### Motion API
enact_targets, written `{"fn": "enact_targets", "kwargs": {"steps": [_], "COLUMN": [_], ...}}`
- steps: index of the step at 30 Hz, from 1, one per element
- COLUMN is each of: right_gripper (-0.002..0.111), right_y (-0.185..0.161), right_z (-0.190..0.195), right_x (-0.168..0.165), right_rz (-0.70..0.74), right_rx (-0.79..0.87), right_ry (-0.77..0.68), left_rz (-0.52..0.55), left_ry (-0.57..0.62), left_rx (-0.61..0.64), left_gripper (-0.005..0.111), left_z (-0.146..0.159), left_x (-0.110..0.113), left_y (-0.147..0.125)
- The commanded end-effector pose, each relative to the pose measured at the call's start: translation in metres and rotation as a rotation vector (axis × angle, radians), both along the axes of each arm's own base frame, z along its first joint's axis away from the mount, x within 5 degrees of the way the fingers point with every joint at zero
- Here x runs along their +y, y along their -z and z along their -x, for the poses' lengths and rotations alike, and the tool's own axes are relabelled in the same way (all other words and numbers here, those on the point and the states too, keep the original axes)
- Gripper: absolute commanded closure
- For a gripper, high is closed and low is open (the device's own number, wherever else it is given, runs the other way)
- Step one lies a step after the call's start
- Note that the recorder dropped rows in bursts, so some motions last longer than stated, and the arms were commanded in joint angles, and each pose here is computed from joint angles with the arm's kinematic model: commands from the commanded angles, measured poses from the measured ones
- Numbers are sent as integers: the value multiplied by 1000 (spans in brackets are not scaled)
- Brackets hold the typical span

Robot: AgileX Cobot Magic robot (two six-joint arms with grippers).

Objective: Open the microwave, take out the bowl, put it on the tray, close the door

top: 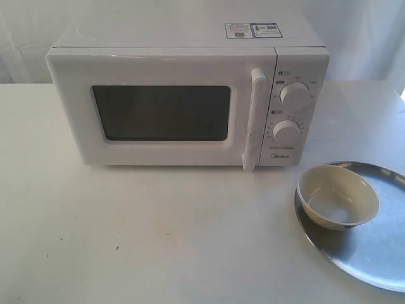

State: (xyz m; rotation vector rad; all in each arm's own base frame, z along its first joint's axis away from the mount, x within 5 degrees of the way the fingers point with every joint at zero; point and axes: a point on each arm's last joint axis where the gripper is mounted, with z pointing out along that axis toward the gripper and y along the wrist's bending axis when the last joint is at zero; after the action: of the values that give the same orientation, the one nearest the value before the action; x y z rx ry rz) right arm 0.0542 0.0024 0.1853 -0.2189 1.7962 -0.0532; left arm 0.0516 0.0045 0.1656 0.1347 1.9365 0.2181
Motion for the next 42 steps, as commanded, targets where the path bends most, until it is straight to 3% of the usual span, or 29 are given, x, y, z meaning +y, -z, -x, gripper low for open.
{"fn": "enact_targets", "kwargs": {"steps": [1, 42], "right_gripper": [108, 108], "right_y": [1, 1], "right_z": [0, 0], "right_x": [0, 0], "right_rz": [9, 4], "right_rx": [-12, -12], "right_ry": [1, 2], "left_rz": [11, 11], "left_ry": [-2, -2], "left_rx": [-3, -3], "left_gripper": [107, 107], "left_z": [0, 0], "left_x": [0, 0], "left_y": [-1, -1]}}
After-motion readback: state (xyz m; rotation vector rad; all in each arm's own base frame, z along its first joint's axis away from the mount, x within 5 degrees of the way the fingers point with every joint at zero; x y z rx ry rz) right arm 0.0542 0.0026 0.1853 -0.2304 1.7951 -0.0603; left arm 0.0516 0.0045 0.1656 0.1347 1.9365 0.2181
